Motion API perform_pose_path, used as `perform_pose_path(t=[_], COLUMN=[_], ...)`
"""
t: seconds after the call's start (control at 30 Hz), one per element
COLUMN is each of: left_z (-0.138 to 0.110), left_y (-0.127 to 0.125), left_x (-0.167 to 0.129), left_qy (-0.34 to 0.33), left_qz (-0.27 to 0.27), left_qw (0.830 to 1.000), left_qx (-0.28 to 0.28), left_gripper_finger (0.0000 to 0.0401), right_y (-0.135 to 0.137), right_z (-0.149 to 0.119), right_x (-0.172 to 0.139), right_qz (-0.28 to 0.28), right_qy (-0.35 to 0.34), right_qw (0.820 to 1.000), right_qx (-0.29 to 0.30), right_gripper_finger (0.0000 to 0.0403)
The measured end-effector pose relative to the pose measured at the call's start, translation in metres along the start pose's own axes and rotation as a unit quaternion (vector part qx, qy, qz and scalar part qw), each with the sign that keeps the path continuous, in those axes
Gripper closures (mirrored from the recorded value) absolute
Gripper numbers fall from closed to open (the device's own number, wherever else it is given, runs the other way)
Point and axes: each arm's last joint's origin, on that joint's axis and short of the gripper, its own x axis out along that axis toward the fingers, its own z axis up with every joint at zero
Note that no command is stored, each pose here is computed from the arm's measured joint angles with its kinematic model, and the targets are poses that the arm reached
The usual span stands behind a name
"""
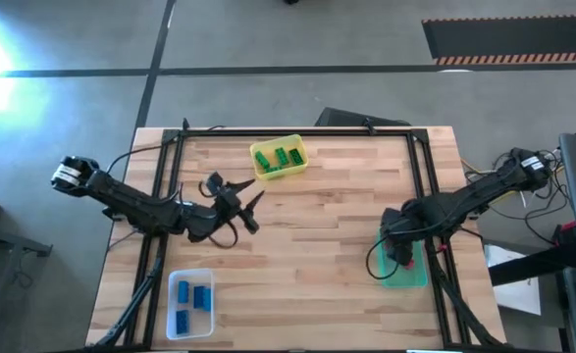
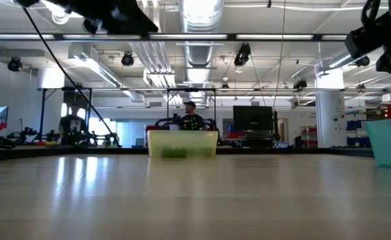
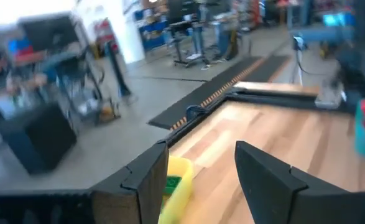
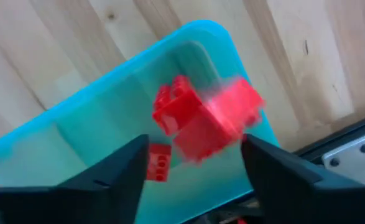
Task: Sort & place blocks by color
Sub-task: Put the red game piece into the green bin, then return to Home Position
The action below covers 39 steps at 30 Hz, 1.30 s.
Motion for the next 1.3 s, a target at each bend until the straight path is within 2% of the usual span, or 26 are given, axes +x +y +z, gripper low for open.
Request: perform_pose_path(t=[0.07,0.17,0.27,0.33,0.43,0.5,0.57,0.7,0.77,0.83,0.97,1.03,1.1,1.2,1.3], left_z=[0.013,0.041,0.050,0.052,0.053,0.046,0.038,0.022,0.011,0.000,-0.016,-0.024,-0.029,-0.036,-0.043], left_y=[0.001,0.011,0.017,0.021,0.025,0.026,0.028,0.025,0.019,0.014,0.011,0.014,0.020,0.032,0.043], left_x=[-0.009,-0.025,-0.038,-0.048,-0.066,-0.075,-0.080,-0.077,-0.075,-0.074,-0.073,-0.074,-0.073,-0.072,-0.072], left_qy=[-0.015,-0.052,-0.081,-0.111,-0.155,-0.153,-0.144,-0.143,-0.140,-0.135,-0.121,-0.116,-0.118,-0.123,-0.130], left_qz=[-0.011,-0.027,-0.088,-0.157,-0.265,-0.308,-0.324,-0.318,-0.325,-0.343,-0.358,-0.358,-0.352,-0.340,-0.327], left_qw=[0.999,0.997,0.989,0.976,0.945,0.932,0.930,0.935,0.932,0.926,0.920,0.919,0.922,0.928,0.933], left_qx=[0.041,0.053,0.082,0.105,0.111,0.113,0.101,0.067,0.073,0.085,0.108,0.116,0.113,0.093,0.078], left_gripper_finger=[0.0230,0.0230,0.0230,0.0230,0.0230,0.0230,0.0230,0.0233,0.0240,0.0251,0.0280,0.0296,0.0312,0.0333,0.0352], right_y=[0.000,0.001,0.005,0.009,0.016,0.020,0.023,0.025,0.027,0.032,0.038,0.034,0.026,0.007,-0.015], right_z=[-0.001,0.002,0.008,0.013,0.021,0.026,0.028,0.031,0.034,0.040,0.052,0.058,0.063,0.071,0.075], right_x=[-0.002,-0.009,-0.016,-0.021,-0.030,-0.036,-0.040,-0.044,-0.043,-0.037,-0.026,-0.024,-0.022,-0.019,-0.011], right_qz=[0.010,0.023,0.035,0.042,0.050,0.059,0.066,0.060,0.049,0.046,0.041,0.029,0.014,0.017,0.019], right_qy=[-0.009,-0.051,-0.116,-0.170,-0.237,-0.269,-0.285,-0.316,-0.359,-0.405,-0.501,-0.547,-0.580,-0.615,-0.624], right_qw=[1.000,0.998,0.992,0.984,0.966,0.955,0.947,0.935,0.917,0.890,0.820,0.787,0.762,0.738,0.734], right_qx=[0.009,0.007,-0.017,-0.044,-0.086,-0.112,-0.130,-0.152,-0.167,-0.204,-0.274,-0.286,-0.287,-0.278,-0.269], right_gripper_finger=[0.0139,0.0117,0.0112,0.0115,0.0125,0.0132,0.0139,0.0153,0.0159,0.0164,0.0176,0.0182,0.0188,0.0197,0.0207])
